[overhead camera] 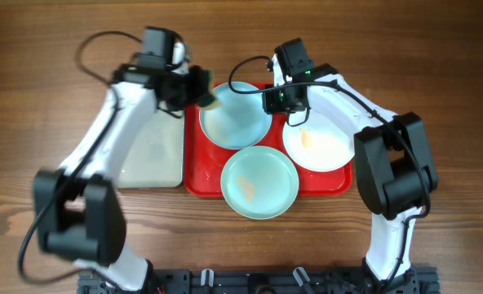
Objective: Clean dirty plates on tray and stack at the side
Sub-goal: 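Return the sponge to the soapy tray with the left gripper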
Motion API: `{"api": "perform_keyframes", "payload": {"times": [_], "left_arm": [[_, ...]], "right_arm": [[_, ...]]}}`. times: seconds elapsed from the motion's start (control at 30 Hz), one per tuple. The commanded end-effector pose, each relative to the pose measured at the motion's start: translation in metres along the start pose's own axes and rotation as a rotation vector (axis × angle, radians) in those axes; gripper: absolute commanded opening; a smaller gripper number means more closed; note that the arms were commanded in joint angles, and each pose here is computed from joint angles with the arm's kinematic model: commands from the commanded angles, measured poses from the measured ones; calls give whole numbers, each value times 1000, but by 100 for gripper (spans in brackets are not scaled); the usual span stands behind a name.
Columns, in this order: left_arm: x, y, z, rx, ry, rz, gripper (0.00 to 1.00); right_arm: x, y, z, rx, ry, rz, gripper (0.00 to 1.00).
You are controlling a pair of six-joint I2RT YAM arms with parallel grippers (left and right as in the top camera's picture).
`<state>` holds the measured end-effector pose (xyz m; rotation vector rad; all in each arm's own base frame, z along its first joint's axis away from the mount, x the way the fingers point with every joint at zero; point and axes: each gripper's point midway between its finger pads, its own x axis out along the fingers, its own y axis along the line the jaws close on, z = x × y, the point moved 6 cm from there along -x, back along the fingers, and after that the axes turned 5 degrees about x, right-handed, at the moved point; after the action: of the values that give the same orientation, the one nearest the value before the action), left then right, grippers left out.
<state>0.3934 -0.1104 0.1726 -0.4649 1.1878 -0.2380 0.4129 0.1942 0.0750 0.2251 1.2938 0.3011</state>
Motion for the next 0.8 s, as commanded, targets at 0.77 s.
{"api": "perform_keyframes", "payload": {"times": [0.77], "left_arm": [[-15, 171, -54, -116, -38, 544, 4]], "right_arm": [[17, -3, -8, 4, 34, 0, 25]]}}
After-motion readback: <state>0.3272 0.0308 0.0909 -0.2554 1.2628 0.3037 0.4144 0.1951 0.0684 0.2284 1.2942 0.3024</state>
